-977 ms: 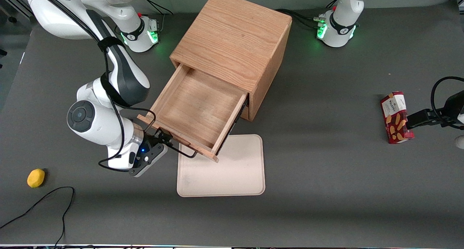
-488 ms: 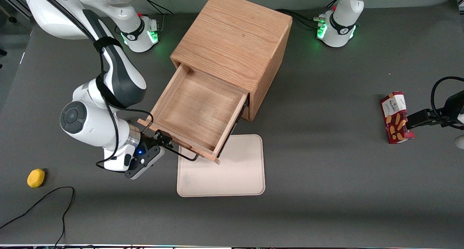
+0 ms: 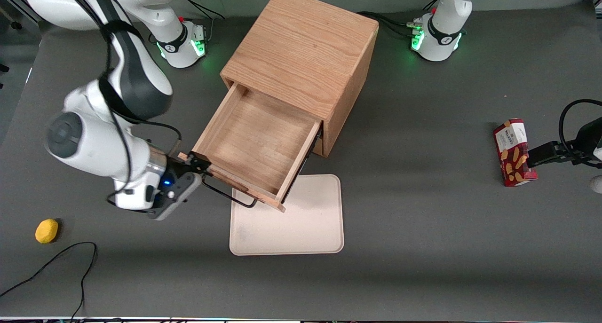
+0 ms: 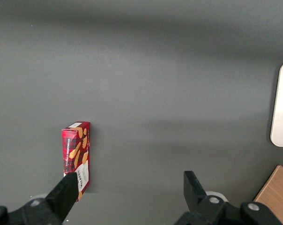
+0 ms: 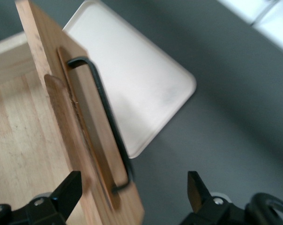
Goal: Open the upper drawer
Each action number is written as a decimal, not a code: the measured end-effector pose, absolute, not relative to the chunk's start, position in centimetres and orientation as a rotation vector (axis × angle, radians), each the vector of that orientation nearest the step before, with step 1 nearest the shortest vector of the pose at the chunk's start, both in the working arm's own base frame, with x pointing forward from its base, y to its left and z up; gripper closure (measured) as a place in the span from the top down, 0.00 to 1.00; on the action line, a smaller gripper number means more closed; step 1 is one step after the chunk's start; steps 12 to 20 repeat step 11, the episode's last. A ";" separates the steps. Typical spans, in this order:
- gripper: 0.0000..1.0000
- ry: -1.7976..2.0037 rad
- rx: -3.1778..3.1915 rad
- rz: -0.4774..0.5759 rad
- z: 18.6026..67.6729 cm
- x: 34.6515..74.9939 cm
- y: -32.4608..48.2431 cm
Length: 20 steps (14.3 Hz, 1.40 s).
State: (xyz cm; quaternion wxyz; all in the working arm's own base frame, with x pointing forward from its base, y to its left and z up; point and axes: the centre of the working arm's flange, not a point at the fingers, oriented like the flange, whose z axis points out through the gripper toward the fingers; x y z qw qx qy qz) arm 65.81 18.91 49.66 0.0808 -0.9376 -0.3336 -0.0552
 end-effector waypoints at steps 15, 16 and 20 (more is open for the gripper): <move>1.00 0.032 -3.106 0.052 59.7 58.5 1.6; 1.00 0.032 -3.106 0.052 59.7 58.5 1.6; 1.00 0.032 -3.106 0.052 59.7 58.5 1.6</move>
